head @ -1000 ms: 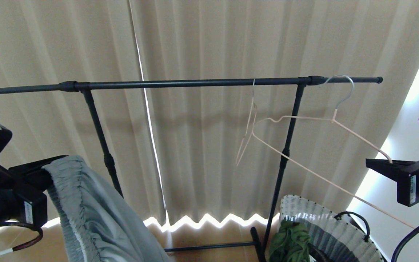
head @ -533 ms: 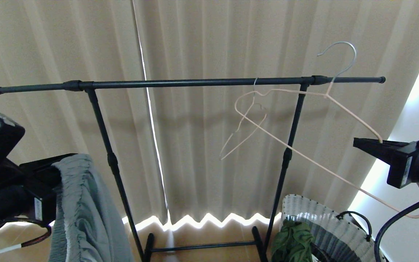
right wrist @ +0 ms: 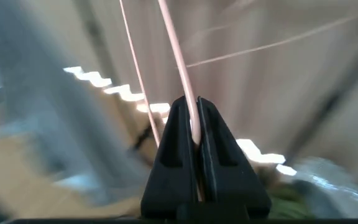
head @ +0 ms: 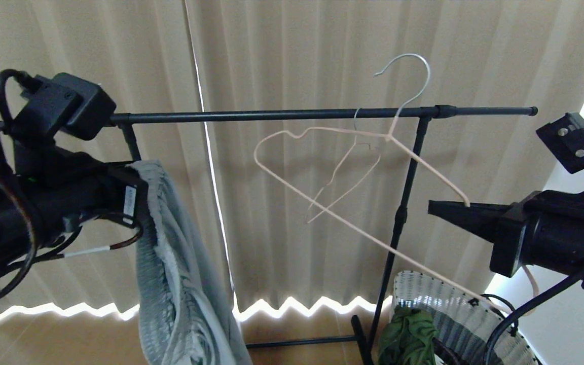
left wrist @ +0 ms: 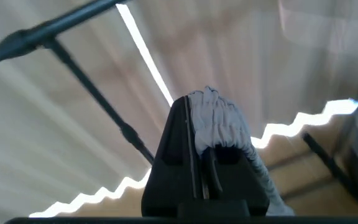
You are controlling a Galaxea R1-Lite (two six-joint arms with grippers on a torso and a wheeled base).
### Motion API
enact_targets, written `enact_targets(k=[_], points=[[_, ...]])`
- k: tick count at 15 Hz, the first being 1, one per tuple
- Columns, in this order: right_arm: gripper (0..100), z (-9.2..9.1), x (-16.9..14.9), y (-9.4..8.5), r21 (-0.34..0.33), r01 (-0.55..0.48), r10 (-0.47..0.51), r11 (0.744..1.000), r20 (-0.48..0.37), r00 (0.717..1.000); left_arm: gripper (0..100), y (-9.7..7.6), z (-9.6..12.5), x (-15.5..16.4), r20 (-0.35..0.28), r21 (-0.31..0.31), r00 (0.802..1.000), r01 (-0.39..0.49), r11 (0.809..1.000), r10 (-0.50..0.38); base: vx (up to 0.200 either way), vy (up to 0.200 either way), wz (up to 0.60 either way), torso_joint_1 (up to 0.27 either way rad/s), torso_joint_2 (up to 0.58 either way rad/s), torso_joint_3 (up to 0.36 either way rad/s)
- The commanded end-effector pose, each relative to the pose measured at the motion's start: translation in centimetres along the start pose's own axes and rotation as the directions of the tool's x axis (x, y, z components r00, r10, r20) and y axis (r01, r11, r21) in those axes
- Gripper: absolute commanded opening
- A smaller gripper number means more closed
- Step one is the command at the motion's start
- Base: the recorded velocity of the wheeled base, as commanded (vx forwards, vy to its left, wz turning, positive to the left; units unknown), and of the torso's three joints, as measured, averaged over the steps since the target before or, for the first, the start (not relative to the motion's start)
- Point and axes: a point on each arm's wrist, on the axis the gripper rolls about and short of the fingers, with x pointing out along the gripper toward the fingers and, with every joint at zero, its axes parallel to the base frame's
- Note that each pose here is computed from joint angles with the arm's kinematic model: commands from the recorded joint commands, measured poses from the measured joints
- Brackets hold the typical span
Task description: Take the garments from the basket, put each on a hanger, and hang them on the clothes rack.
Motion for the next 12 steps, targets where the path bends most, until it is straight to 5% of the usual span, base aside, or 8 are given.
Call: enact_targets(k=[1,4,12], points=[[0,-0.7,0.3,2.3,0.017,-0.103,0.104,0.995,-0.036,0.994,0,-0.9,0.5,4.6,-0.072,-0.042,0.994,-0.090,0.995,0.086,0.000,0.000,0.00,0.000,0.00,0.000],[0,-1.3,-0.2,4.4,0.058,-0.201,0.205,0.978,-0.061,0.977,0,-1.2,1.0,8.2,-0.103,-0.142,0.981,-0.181,0.973,0.167,0.000,0.000,0.00,0.000,0.00,0.000],[0,-2.7,0.3,5.1,0.050,-0.223,0.227,0.974,-0.123,0.966,0,-0.5,1.1,9.2,-0.107,-0.155,0.974,-0.216,0.964,0.201,0.000,0.000,0.00,0.000,0.00,0.000]])
